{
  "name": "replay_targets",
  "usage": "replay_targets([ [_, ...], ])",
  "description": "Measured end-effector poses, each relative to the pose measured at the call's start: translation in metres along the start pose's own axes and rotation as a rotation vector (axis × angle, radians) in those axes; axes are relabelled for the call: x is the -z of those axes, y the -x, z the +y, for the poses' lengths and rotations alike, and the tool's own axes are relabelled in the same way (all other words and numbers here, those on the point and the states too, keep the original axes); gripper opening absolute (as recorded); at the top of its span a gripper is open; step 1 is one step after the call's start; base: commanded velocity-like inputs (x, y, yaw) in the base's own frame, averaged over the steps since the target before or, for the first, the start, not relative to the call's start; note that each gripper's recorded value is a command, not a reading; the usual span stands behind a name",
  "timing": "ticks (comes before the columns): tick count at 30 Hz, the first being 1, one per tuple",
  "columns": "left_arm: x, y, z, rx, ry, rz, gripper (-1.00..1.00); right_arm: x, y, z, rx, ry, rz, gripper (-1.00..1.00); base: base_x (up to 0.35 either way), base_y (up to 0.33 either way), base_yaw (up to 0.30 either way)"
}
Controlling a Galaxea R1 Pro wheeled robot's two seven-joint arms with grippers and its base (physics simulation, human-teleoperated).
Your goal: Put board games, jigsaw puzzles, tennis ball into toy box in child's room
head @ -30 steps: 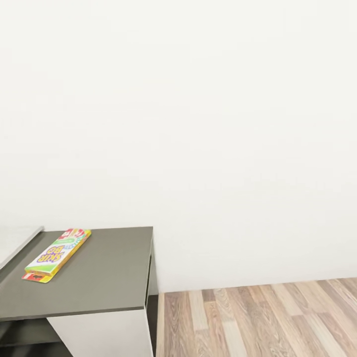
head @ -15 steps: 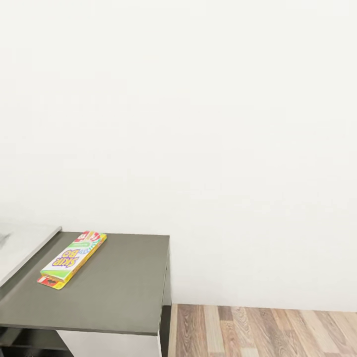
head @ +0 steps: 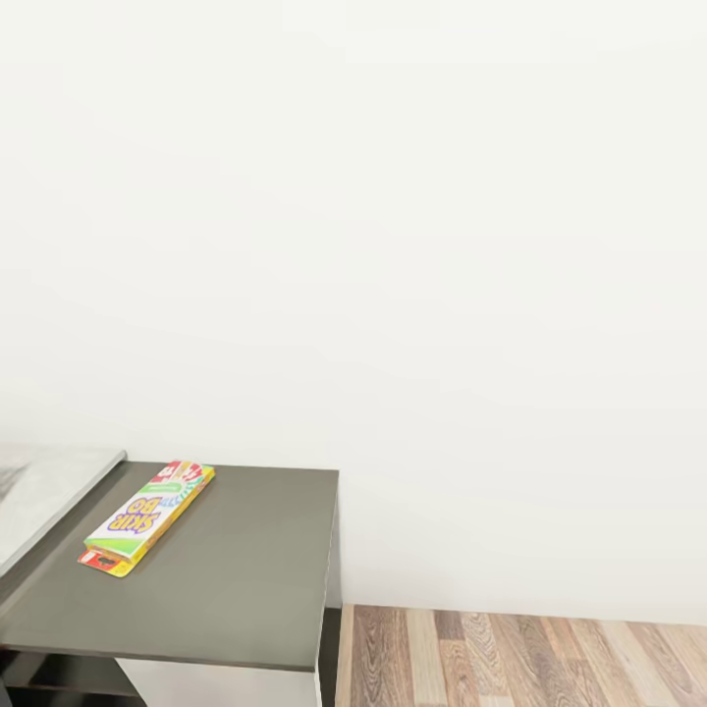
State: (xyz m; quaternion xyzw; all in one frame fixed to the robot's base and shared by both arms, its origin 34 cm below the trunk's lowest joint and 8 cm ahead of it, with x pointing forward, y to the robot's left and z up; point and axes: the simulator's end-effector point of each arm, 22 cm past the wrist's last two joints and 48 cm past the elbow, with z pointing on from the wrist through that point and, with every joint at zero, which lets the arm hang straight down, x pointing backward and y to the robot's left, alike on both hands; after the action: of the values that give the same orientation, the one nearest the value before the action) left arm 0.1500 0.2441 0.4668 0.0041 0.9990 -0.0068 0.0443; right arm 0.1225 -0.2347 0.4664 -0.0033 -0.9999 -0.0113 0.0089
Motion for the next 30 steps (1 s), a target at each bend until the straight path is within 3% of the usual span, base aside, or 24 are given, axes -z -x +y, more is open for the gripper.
replay_targets([
  [30,0.045,0.002,-0.001,0.004,0.001,0.001,1.00,0.045,0.000,0.010,0.009,0.011,-0.011,1.00,0.000,0.000,0.000],
])
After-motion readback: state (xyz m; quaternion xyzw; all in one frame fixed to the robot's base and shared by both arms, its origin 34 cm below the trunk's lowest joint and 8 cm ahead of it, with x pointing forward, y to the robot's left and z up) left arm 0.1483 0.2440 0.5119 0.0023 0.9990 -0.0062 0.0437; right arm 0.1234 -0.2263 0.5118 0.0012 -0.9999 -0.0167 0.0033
